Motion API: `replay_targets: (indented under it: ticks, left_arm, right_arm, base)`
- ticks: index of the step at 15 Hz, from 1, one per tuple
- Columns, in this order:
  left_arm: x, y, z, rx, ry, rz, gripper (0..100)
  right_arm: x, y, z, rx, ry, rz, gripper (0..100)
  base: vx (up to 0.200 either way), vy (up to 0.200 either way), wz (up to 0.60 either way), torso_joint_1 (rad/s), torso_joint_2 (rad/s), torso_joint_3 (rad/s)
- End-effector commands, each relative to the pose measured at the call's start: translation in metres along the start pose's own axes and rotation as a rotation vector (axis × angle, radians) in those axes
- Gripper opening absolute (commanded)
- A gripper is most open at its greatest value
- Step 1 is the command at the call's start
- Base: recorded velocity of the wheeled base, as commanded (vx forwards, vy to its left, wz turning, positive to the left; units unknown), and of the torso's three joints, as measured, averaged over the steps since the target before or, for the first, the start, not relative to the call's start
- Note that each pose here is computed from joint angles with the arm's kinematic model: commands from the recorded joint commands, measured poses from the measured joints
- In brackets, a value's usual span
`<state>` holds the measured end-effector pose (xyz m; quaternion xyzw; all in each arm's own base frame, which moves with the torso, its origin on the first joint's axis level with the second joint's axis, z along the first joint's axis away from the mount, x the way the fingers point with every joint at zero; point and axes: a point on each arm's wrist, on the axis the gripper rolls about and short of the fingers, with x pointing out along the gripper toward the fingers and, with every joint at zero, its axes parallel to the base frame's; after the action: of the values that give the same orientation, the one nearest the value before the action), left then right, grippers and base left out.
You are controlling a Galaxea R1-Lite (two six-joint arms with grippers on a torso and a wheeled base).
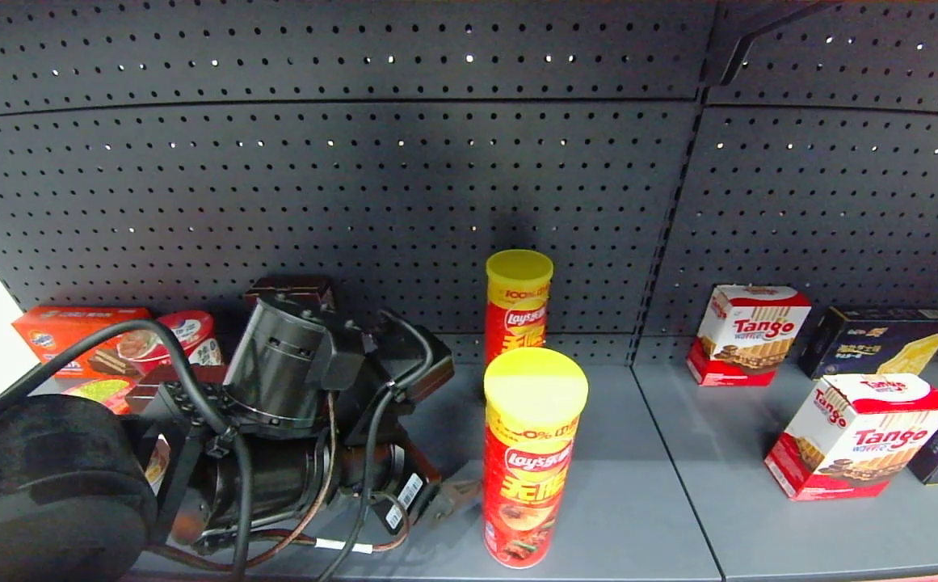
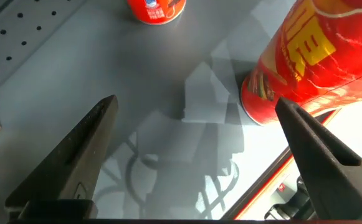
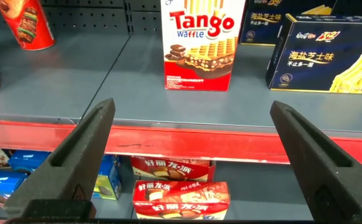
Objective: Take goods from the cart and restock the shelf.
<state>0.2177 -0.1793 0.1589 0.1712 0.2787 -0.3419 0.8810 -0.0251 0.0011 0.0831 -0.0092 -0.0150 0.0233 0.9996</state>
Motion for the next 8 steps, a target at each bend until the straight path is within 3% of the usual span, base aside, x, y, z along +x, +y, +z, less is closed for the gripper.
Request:
replay_targets:
  ticks: [1,8]
  left_arm:
    - [-0.001,0.001,-0.002,-0.003,0.002,0.005,100]
    - [-0.005,-0.003,-0.013,0.005,0.030,-0.007,100]
  right_arm:
    - [0.000,0.000,0.000,-0.001,0.000,0.001,100]
    - [0.000,0.000,0.000,-0.001,0.002,0.001,100]
  base:
    - [0.000,0.000,0.00,0.000,0.00,0.000]
    - [0.000,0.000,0.00,0.000,0.00,0.000]
